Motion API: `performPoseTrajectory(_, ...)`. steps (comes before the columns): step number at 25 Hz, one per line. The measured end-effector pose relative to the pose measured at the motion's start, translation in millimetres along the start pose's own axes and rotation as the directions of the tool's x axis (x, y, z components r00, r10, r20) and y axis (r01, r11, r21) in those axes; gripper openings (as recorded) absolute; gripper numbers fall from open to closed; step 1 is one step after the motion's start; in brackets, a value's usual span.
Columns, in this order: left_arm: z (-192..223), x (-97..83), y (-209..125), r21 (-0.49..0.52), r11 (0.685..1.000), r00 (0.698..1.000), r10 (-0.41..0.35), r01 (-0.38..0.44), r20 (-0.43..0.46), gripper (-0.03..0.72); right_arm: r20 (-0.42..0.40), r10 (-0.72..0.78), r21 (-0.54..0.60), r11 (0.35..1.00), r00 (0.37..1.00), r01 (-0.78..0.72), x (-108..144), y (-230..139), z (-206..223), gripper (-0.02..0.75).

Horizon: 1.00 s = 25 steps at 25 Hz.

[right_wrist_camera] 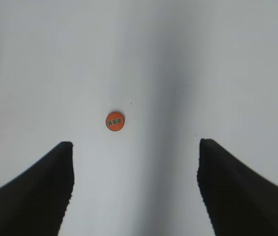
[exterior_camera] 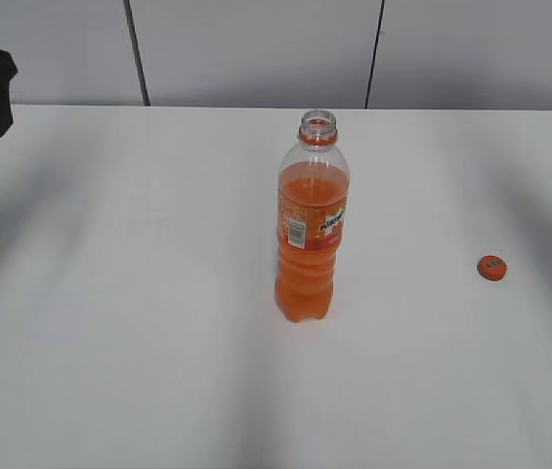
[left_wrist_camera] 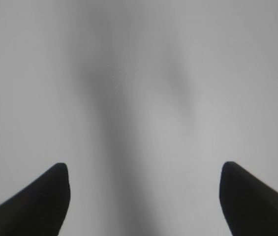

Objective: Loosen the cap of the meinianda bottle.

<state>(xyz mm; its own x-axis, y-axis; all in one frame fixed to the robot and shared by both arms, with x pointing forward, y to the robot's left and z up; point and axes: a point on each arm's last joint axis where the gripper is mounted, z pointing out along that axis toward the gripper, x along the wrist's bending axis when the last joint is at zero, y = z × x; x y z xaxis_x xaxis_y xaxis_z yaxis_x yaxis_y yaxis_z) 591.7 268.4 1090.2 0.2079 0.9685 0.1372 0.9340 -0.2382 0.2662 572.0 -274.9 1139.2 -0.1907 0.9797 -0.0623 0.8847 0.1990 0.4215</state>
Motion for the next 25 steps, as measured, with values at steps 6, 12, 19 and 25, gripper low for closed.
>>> performPoseTrajectory(6,-10.4,-3.1,-30.1,0.018,1.000,1.000,0.000,0.000,0.007,0.563,-0.047,0.017,0.029,0.999,0.999,-0.015,6.7,-20.4,-2.0,0.586)
performPoseTrajectory(12,-2.3,-11.5,-87.6,0.100,0.995,1.000,0.009,-0.011,0.021,0.563,-0.064,0.024,0.141,0.990,0.998,-0.015,12.6,-60.5,12.5,0.586)
performPoseTrajectory(19,6.3,-23.0,-143.8,0.107,0.994,0.998,-0.004,-0.002,0.059,0.563,-0.075,0.032,0.250,0.968,0.997,-0.012,20.8,-120.6,29.1,0.586)
performPoseTrajectory(25,7.6,-32.8,-180.0,0.087,0.996,0.993,-0.036,0.027,0.110,0.563,-0.072,0.034,0.244,0.970,0.997,-0.016,26.0,-159.7,34.9,0.586)
